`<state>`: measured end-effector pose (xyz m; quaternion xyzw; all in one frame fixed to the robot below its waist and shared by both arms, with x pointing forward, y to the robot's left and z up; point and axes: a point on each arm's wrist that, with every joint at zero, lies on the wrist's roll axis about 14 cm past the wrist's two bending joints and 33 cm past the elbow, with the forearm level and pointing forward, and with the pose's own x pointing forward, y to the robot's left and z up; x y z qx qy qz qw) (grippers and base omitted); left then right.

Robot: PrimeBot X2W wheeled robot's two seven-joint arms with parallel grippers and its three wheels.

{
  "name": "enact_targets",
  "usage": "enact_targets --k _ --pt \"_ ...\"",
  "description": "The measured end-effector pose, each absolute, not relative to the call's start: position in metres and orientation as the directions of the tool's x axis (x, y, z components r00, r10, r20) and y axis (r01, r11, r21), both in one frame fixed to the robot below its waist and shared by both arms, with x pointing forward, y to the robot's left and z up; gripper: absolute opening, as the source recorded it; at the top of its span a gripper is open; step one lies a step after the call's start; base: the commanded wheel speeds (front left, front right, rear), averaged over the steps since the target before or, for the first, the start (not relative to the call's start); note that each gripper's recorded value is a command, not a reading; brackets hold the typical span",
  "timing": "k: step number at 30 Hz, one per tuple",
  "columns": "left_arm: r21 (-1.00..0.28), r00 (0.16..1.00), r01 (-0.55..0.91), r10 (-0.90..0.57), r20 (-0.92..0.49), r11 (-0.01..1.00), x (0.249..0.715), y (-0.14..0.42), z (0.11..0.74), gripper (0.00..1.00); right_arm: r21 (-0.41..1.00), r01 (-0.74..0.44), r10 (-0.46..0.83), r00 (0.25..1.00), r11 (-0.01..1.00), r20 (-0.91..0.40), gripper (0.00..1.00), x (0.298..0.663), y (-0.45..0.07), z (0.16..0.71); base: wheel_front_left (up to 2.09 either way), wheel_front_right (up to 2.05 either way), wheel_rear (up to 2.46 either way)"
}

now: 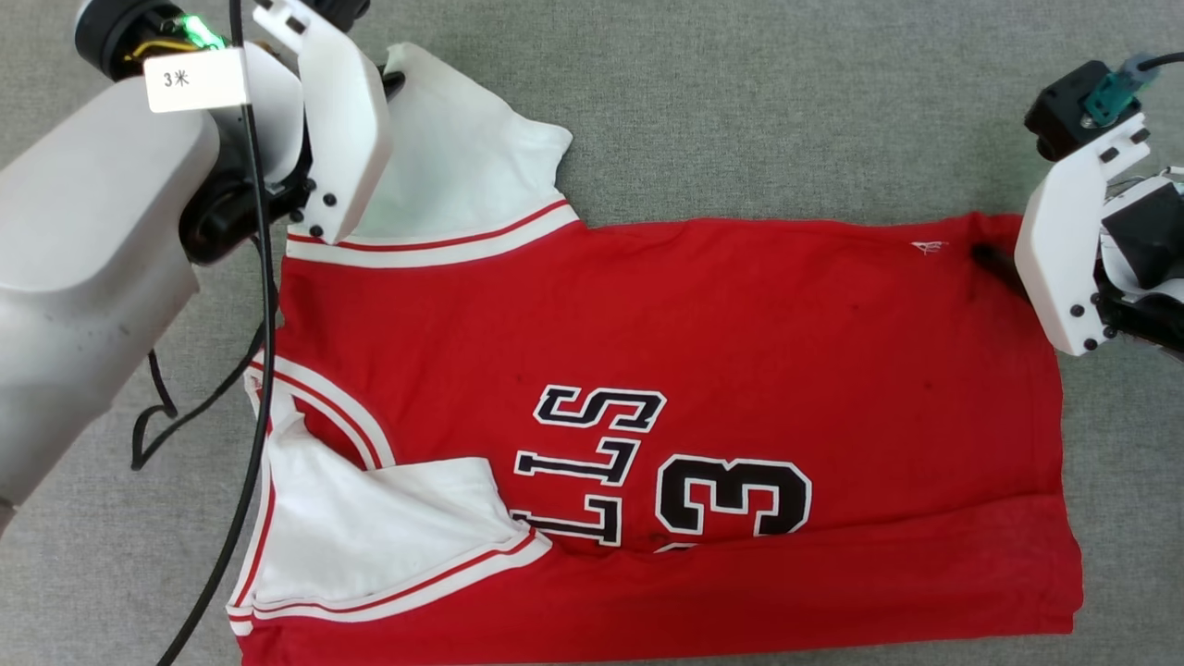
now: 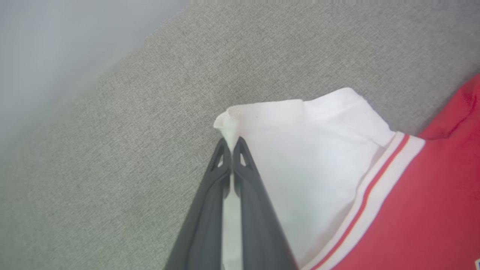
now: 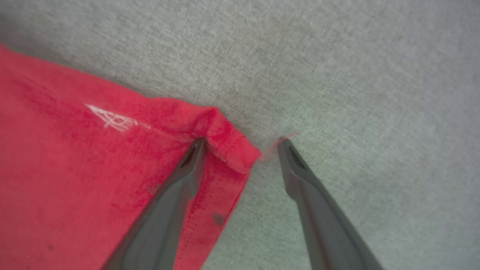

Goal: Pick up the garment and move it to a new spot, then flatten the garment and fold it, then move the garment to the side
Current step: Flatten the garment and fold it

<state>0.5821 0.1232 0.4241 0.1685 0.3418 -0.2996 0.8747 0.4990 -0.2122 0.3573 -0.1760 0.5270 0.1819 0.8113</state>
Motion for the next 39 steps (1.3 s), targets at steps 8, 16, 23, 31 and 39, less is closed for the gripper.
enact_targets --k 8,16,23,31,39 --pt "0.090 0.590 0.637 -0.409 -0.697 0.765 0.585 0.124 0.423 0.00 -0.077 -0.486 0.134 0.385 0.871 -0.913 0.00 0.502 -0.212 0.350 0.00 0.00 0.00" --pt "0.109 0.636 0.617 -0.413 -0.651 0.779 0.579 0.131 0.450 0.00 -0.053 -0.447 0.218 0.532 0.893 -0.818 0.00 0.513 -0.203 0.379 0.00 0.00 0.00" --pt "0.131 0.678 0.601 -0.416 -0.607 0.789 0.556 0.144 0.480 0.00 -0.043 -0.430 0.259 0.617 0.902 -0.743 0.00 0.496 -0.204 0.406 0.00 0.00 0.00" --pt "0.134 0.700 0.588 -0.419 -0.578 0.797 0.515 0.156 0.500 0.00 -0.039 -0.422 0.285 0.675 0.906 -0.681 0.00 0.476 -0.206 0.433 0.00 0.00 0.00" --pt "0.108 0.712 0.558 -0.409 -0.570 0.823 0.467 0.168 0.503 0.00 -0.009 -0.437 0.325 0.683 0.899 -0.654 0.00 0.447 -0.198 0.443 0.00 0.00 0.00"
